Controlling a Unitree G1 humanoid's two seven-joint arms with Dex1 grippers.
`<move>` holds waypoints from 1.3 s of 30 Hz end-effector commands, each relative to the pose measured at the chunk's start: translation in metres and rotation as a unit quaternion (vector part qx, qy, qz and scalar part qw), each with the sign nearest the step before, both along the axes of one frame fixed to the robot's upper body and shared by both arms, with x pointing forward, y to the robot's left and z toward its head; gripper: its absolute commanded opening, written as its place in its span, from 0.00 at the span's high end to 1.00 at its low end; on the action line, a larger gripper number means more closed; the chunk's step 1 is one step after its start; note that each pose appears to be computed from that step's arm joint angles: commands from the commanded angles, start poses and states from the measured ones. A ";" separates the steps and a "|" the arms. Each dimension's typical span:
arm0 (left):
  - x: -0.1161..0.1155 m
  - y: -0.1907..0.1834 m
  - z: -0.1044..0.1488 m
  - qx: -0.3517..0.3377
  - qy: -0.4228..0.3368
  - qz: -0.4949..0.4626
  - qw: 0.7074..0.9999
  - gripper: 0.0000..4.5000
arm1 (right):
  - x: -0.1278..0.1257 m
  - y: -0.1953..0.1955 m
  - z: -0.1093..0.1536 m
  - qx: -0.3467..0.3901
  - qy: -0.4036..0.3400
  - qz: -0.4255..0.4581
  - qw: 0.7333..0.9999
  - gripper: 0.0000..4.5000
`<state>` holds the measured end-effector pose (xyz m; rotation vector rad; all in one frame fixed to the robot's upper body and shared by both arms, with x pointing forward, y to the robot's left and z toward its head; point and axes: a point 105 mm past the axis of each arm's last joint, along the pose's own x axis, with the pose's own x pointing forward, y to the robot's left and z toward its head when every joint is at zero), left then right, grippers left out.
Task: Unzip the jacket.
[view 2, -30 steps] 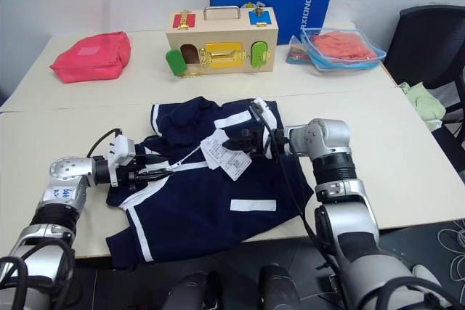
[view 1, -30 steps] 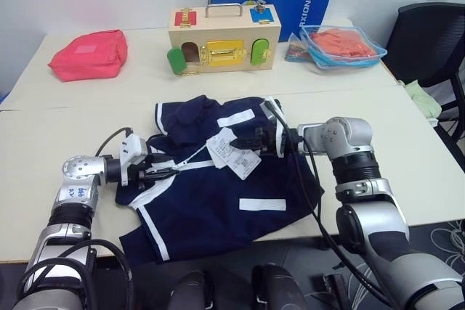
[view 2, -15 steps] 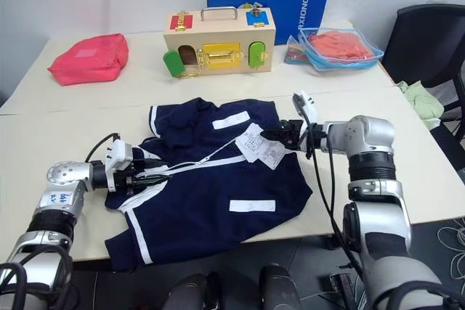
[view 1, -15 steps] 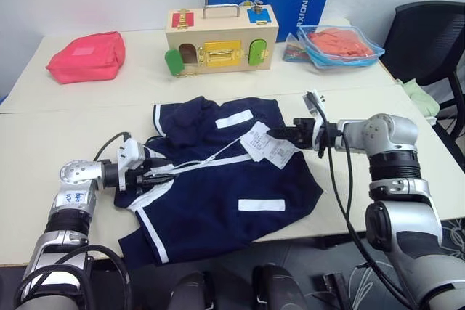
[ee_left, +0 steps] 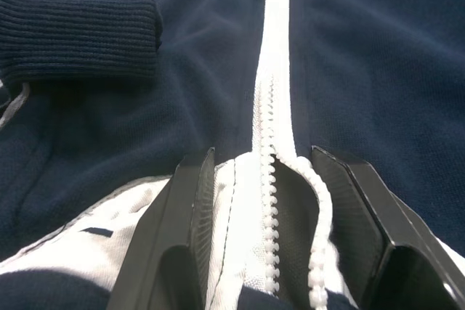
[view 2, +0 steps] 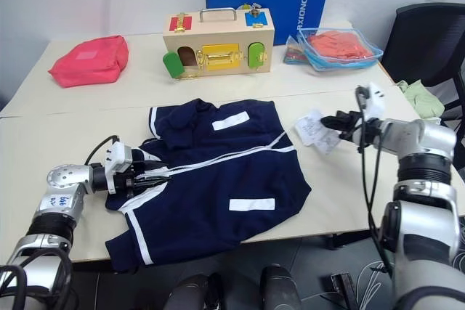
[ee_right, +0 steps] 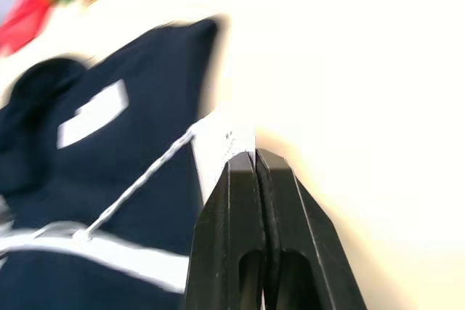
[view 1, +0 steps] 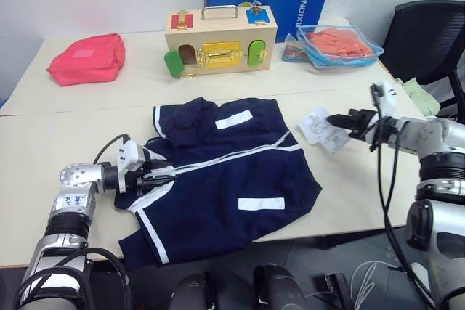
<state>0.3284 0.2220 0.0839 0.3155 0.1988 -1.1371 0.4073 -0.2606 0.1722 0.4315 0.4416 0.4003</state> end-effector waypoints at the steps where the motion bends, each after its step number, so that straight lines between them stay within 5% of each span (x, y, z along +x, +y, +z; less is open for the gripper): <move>1: -0.031 0.005 -0.056 0.037 0.120 -0.006 0.992 0.52 | 0.003 -0.032 0.023 -0.015 -0.049 -0.057 0.997 1.00; 13: -0.035 0.006 -0.059 0.037 0.121 -0.005 0.992 0.52 | 0.009 -0.086 0.026 -0.076 -0.109 -0.192 0.972 1.00; 16: -0.037 0.009 -0.059 0.039 0.120 -0.005 0.992 0.52 | 0.012 -0.081 0.032 -0.089 -0.148 -0.184 0.968 1.00; 23: -0.035 0.003 -0.031 0.005 0.069 -0.022 0.997 0.52 | 0.004 -0.071 0.000 -0.129 -0.090 -0.117 0.981 1.00; 26: -0.037 -0.002 0.006 -0.042 0.038 -0.024 0.998 0.53 | -0.007 -0.073 0.002 -0.130 -0.095 -0.085 0.983 0.86; 31: -0.062 0.001 0.065 -0.091 0.020 0.012 0.996 0.27 | -0.036 -0.057 0.016 -0.178 -0.170 0.055 0.968 0.48; 35: -0.097 0.034 0.077 -0.055 -0.003 0.085 0.995 0.01 | -0.080 -0.038 0.004 -0.299 -0.225 0.235 0.897 0.18; 37: -0.117 0.054 0.066 -0.008 -0.011 0.122 0.992 0.00 | -0.100 -0.016 0.003 -0.300 -0.291 0.315 0.852 0.04; 39: -0.136 0.067 0.056 0.022 -0.006 0.149 0.989 0.00 | -0.118 0.005 0.001 -0.294 -0.363 0.376 0.800 0.01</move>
